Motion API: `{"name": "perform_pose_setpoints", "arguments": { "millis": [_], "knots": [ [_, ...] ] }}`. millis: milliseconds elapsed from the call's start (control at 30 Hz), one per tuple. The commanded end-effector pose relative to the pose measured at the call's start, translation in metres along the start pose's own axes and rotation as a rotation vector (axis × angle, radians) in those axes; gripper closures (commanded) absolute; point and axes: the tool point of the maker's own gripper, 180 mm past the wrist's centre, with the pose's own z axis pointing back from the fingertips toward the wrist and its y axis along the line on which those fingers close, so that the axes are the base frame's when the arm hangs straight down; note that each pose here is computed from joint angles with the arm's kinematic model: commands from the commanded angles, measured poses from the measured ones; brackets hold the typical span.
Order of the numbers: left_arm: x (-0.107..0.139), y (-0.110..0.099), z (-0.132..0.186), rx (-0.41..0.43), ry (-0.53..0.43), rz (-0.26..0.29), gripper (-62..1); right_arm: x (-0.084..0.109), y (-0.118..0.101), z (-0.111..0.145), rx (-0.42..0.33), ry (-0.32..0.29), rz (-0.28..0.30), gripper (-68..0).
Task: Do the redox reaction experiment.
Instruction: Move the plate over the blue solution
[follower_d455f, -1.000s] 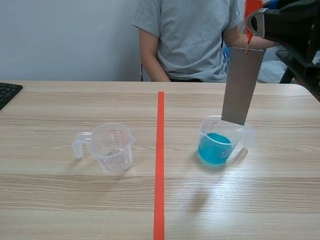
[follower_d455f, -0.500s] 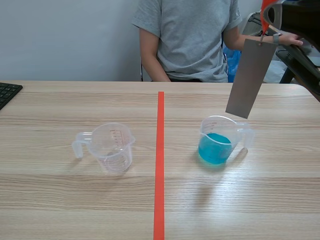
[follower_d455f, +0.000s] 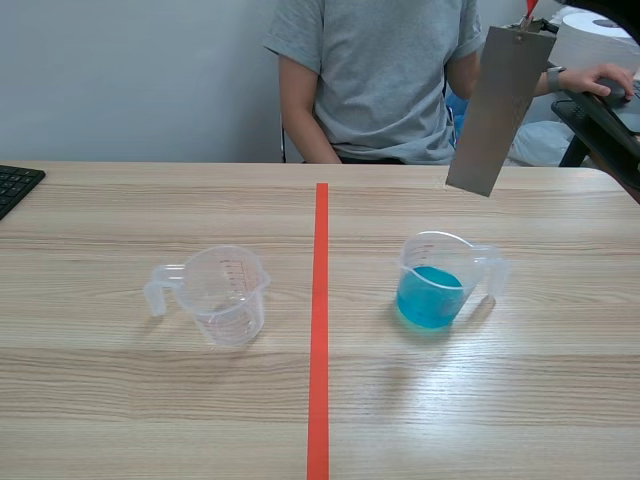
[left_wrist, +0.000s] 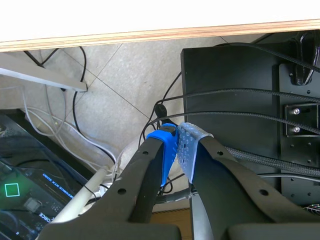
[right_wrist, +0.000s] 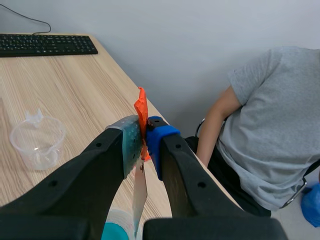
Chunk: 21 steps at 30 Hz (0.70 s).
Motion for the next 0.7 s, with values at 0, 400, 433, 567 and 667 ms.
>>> {"name": "perform_pose_setpoints", "arguments": {
  "millis": [0, 400, 433, 567, 667],
  "knots": [
    [0.005, -0.002, 0.001, -0.004, -0.02, 0.004, -3.6, 0.012, -0.003, -0.002, -0.002, -0.047, 0.0, -1.5],
    [0.005, -0.002, 0.001, -0.004, -0.02, 0.004, -3.6, 0.004, 0.006, -0.015, 0.007, -0.049, -0.049, -1.5],
    [0.005, -0.002, 0.001, -0.004, -0.02, 0.004, -3.6, 0.004, 0.006, -0.015, 0.007, -0.048, -0.05, -1.5],
    [0.005, -0.002, 0.001, -0.004, -0.02, 0.004, -3.6, 0.001, 0.007, -0.016, 0.007, -0.037, -0.055, -1.5],
    [0.005, -0.002, 0.001, -0.004, -0.02, 0.004, -3.6, 0.0, 0.007, -0.016, 0.006, -0.033, -0.058, -1.5]
  ]
}}
